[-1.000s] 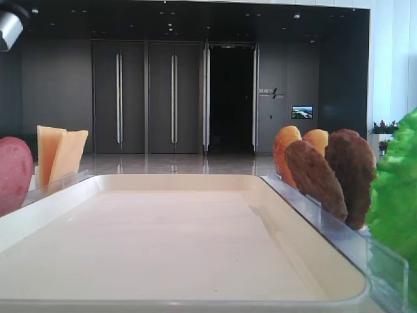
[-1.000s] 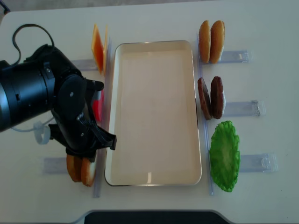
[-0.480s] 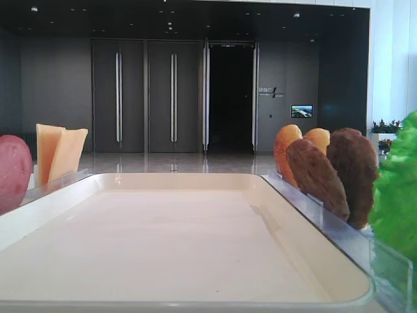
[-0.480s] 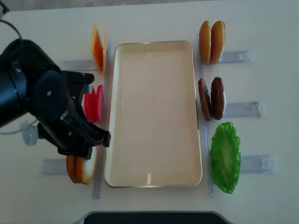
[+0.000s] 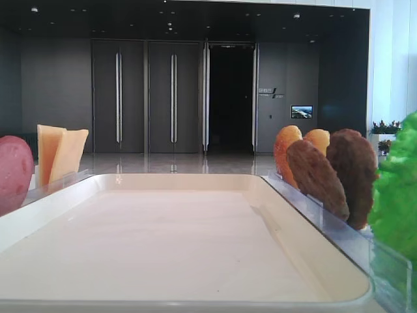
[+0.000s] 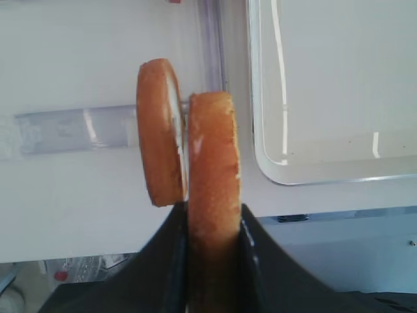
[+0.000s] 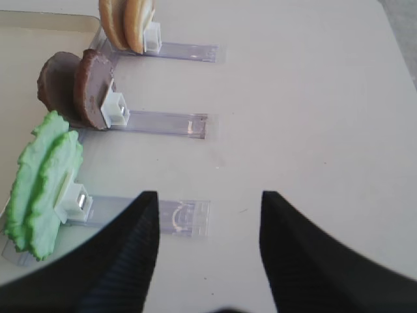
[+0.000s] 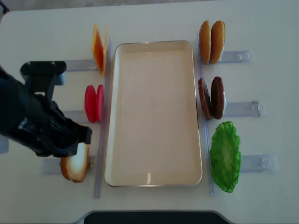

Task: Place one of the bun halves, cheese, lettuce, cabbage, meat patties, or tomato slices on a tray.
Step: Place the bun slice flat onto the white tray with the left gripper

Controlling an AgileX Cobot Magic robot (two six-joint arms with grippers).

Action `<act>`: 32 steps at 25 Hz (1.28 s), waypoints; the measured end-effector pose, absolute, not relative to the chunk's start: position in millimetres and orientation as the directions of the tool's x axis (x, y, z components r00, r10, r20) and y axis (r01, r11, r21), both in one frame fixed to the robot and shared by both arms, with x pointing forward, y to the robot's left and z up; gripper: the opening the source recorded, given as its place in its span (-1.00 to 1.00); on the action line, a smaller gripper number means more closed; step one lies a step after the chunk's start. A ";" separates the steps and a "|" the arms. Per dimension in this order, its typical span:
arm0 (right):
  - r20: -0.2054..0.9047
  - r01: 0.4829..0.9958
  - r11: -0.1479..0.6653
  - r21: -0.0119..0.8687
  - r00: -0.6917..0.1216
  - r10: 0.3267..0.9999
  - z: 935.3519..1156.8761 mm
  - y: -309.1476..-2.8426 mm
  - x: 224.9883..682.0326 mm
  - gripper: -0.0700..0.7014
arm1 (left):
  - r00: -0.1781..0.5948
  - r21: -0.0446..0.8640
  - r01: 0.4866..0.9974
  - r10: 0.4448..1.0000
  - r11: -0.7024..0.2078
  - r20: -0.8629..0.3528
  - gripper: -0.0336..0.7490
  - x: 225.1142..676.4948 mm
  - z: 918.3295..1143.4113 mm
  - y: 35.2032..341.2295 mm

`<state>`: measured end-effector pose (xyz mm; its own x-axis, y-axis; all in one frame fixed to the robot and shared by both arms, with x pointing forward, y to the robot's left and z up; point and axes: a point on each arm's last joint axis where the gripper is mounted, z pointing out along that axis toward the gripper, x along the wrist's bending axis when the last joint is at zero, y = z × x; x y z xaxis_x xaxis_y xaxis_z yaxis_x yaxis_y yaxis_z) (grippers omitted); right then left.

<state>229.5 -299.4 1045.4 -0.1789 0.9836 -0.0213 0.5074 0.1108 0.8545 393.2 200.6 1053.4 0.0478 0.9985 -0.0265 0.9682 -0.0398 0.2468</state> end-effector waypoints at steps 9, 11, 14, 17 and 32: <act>-0.021 0.507 0.111 0.855 -0.179 0.984 1045.4 -299.4 229.5 0.14 | 0.035 0.287 0.958 0.998 -0.020 -0.048 -0.59 384.3 1064.3 208.2; -0.021 0.507 0.111 0.855 -0.179 0.984 1045.4 -299.4 229.5 0.14 | 0.029 0.297 0.955 0.998 -0.012 -0.052 -0.59 385.2 1064.6 208.1; -0.021 0.507 0.111 0.855 -0.179 0.984 1045.4 -299.4 229.5 0.14 | 0.027 0.325 0.946 0.997 -0.001 -0.076 -0.59 387.8 1065.6 206.0; -0.021 0.507 0.111 0.855 -0.179 0.984 1045.4 -299.4 229.5 0.14 | 0.027 0.362 0.932 0.993 0.015 -0.112 -0.59 391.2 1067.2 202.9; -0.021 0.507 0.111 0.855 -0.179 0.984 1045.4 -299.4 229.5 0.14 | 0.037 0.403 0.914 0.981 0.045 -0.193 -0.59 395.1 1069.9 196.0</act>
